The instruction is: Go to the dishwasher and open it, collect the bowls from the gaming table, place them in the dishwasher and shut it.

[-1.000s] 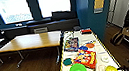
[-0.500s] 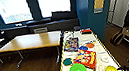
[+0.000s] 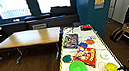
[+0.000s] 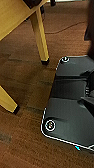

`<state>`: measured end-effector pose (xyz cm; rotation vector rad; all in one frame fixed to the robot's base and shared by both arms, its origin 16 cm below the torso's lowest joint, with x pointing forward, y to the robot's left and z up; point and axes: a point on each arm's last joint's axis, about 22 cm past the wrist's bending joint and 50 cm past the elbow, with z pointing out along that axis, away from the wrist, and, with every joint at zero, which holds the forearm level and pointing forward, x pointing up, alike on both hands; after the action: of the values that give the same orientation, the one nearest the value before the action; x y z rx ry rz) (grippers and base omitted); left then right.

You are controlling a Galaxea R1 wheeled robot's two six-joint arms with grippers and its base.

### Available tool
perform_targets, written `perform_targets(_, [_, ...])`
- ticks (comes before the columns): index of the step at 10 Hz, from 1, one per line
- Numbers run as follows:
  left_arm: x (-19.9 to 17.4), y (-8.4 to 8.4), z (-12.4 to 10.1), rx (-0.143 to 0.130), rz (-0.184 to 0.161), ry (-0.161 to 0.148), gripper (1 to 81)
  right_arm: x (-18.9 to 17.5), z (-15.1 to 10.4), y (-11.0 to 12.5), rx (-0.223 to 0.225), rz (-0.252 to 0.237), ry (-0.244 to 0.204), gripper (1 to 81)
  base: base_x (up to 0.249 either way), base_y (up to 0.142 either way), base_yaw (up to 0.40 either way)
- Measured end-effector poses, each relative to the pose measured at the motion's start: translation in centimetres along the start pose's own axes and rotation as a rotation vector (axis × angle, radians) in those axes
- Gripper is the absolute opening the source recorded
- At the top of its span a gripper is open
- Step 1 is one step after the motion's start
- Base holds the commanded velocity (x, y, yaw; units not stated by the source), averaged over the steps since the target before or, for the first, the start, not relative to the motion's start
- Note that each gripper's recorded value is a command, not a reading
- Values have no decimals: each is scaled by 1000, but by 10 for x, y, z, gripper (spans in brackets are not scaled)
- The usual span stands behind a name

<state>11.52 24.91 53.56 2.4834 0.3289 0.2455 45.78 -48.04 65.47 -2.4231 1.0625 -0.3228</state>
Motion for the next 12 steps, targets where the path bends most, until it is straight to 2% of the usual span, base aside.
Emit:
perform_targets(5, [1, 0, 1, 0, -1, -1, 811, 1, 3, -7, 8, -3, 1, 811, 0, 0, 0])
perform_targets(9, [1, -2, 0, 5, 1, 0, 811, -16, 22, -24, 28, -14, -19, 811, 0, 0, 0])
perform_targets(12, [2, -4, 0, 8, 1, 1, 811, -24, 34, -25, 26, -3, -22, 811, 0, 0, 0])
